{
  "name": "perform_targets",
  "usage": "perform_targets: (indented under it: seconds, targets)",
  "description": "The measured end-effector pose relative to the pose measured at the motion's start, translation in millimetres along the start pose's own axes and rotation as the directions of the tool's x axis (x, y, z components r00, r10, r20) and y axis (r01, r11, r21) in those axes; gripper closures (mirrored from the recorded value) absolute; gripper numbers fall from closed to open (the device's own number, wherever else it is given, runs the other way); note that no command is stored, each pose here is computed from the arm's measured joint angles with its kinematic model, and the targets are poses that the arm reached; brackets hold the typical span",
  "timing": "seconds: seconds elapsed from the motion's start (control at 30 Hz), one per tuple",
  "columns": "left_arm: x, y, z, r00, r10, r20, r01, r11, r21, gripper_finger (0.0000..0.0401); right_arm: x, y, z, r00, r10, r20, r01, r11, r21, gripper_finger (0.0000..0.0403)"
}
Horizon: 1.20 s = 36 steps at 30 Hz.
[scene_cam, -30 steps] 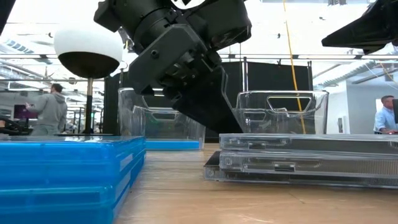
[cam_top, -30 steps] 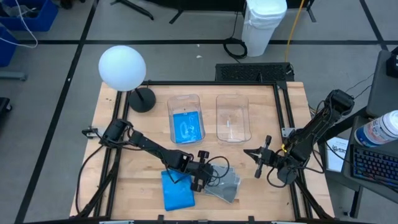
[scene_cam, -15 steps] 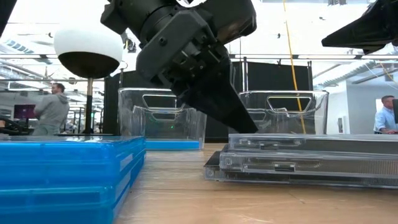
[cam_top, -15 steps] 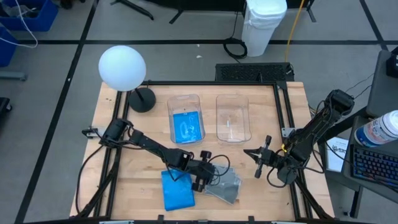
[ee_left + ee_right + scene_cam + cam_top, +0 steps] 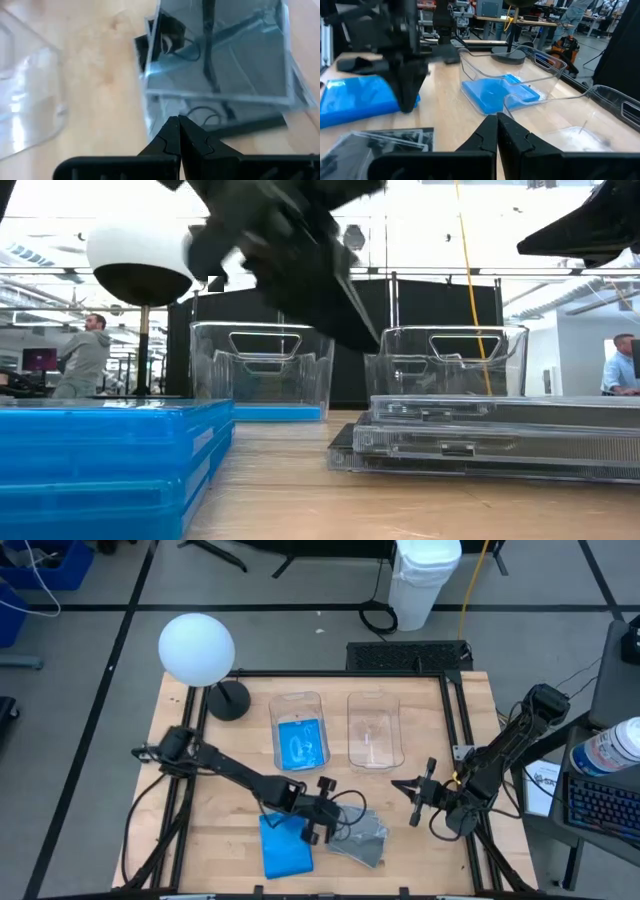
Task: Pick & place jewel cases by type
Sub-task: Put the black cd case into the right transparent bin
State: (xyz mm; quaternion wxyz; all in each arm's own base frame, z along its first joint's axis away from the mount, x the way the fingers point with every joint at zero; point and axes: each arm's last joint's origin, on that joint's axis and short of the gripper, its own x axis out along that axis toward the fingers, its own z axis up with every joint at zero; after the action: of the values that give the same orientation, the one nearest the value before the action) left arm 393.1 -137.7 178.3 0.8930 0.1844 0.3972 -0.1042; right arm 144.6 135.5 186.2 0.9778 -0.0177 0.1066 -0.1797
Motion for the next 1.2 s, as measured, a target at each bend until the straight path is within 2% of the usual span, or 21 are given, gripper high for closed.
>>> perform_targets:
  seconds: [0.1, 0.2, 0.33, 0.47, 0.53, 0.6, 0.67, 0.8, 0.9, 0.97, 1.1, 1.2]
  targets:
    - [-33, 5, 2, 1.000, 0.023, -0.008, -0.023, 0.999, 0.040, 0.0400, 0, 1, 3, 1.000, 0.010, 0.011, -0.010, 0.999, 0.032, 0.0403]
    - [-73, 12, -9, 0.998, 0.059, 0.026, -0.060, 0.997, 0.044, 0.0400, 0, 4, 3, 0.997, 0.077, -0.011, -0.076, 0.996, 0.052, 0.0403]
    - [-116, 15, -52, 0.986, 0.084, 0.143, -0.085, 0.996, -0.001, 0.0400, 0, 7, 6, 0.991, 0.136, -0.016, -0.134, 0.987, 0.092, 0.0403]
    - [-143, 9, -99, 0.933, 0.029, 0.359, -0.010, 0.998, -0.055, 0.0400, 0, 9, 11, 0.987, 0.158, 0.008, -0.158, 0.982, 0.099, 0.0403]
    - [-148, 5, -120, 0.915, 0.044, 0.400, -0.008, 0.996, -0.093, 0.0400, 2, 10, 12, 0.977, 0.215, -0.003, -0.214, 0.972, 0.093, 0.0403]
    - [-151, 3, -134, 0.914, 0.093, 0.396, -0.044, 0.990, -0.131, 0.0400, 6, 11, 13, 0.959, 0.282, -0.028, -0.278, 0.956, 0.096, 0.0403]
    - [-151, 2, -144, 0.912, 0.136, 0.386, -0.081, 0.985, -0.155, 0.0400, 12, 10, 13, 0.951, 0.305, -0.043, -0.299, 0.948, 0.113, 0.0403]
    - [-148, -1, -152, 0.910, 0.143, 0.390, -0.085, 0.983, -0.162, 0.0400, 22, 4, 18, 0.962, 0.271, -0.028, -0.258, 0.939, 0.228, 0.0397]
    - [-147, -1, -154, 0.913, 0.144, 0.383, -0.080, 0.981, -0.177, 0.0396, 25, 8, 36, 0.928, 0.372, -0.009, -0.351, 0.884, 0.309, 0.0376]
    - [-147, -1, -154, 0.915, 0.142, 0.377, -0.078, 0.981, -0.180, 0.0393, 23, 20, 54, 0.911, 0.412, -0.015, -0.388, 0.870, 0.303, 0.0357]
    - [-145, -2, -157, 0.927, 0.135, 0.349, -0.078, 0.982, -0.174, 0.0391, 17, 57, 85, 0.930, 0.336, -0.151, -0.306, 0.933, 0.188, 0.0338]
    - [-145, -2, -159, 0.933, 0.132, 0.335, -0.079, 0.983, -0.167, 0.0397, 12, 83, 106, 0.920, 0.280, -0.273, -0.229, 0.952, 0.203, 0.0338]
